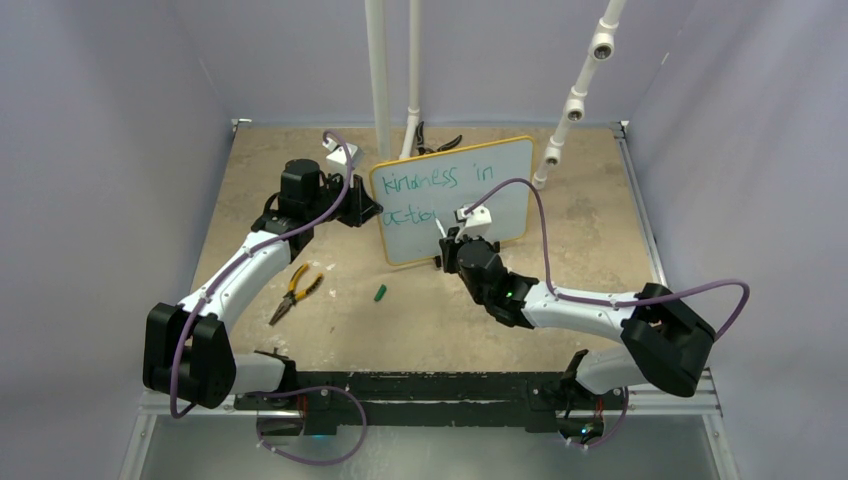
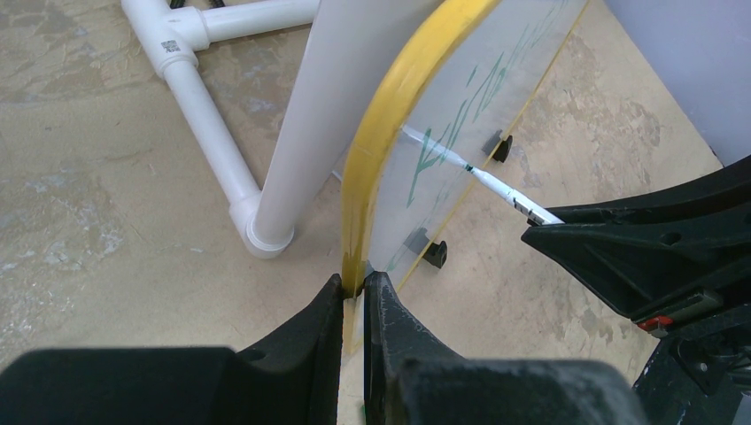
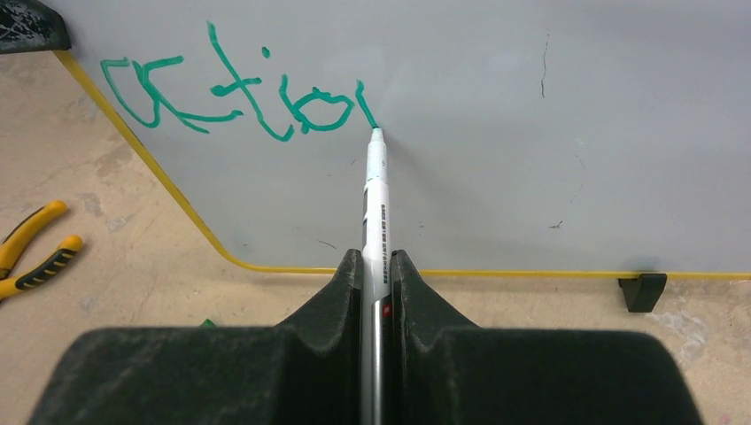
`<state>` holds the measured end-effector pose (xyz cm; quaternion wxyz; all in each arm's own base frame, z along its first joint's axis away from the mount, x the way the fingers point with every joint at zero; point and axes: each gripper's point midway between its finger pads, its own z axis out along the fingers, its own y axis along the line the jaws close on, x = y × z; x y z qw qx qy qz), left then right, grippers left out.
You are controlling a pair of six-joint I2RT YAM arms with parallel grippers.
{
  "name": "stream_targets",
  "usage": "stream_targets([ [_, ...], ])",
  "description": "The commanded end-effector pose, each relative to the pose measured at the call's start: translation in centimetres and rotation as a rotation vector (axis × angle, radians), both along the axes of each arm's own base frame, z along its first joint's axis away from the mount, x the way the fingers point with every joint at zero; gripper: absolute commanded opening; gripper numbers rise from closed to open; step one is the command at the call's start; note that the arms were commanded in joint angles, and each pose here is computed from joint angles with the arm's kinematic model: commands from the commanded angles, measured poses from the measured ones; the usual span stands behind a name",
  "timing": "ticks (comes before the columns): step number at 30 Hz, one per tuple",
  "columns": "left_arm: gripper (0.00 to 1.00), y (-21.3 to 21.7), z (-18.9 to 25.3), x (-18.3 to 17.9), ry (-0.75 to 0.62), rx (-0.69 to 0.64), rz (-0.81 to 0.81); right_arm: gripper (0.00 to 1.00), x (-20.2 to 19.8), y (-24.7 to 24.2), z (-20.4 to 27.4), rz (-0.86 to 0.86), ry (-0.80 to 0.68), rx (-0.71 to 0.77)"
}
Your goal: Write a sentence on the whiteboard
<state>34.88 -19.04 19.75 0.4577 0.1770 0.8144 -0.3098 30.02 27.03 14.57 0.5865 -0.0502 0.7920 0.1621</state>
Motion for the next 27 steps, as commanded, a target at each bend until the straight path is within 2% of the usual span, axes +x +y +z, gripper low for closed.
stream_targets([
  [1,0.00,0.6,0.8,1.1,-0.033,-0.002,0.051,0.00,0.4,-0.6,0.7,-0.038,-0.020,0.023],
  [10,0.00,0.6,0.8,1.0,-0.031,-0.001,0.051,0.00,1.1,-0.2,3.5,-0.037,-0.094,0.049],
  [27,0.00,0.6,0.7,1.1,-0.029,0.001,0.053,0.00,1.7,0.2,4.8,-0.034,-0.136,0.043],
])
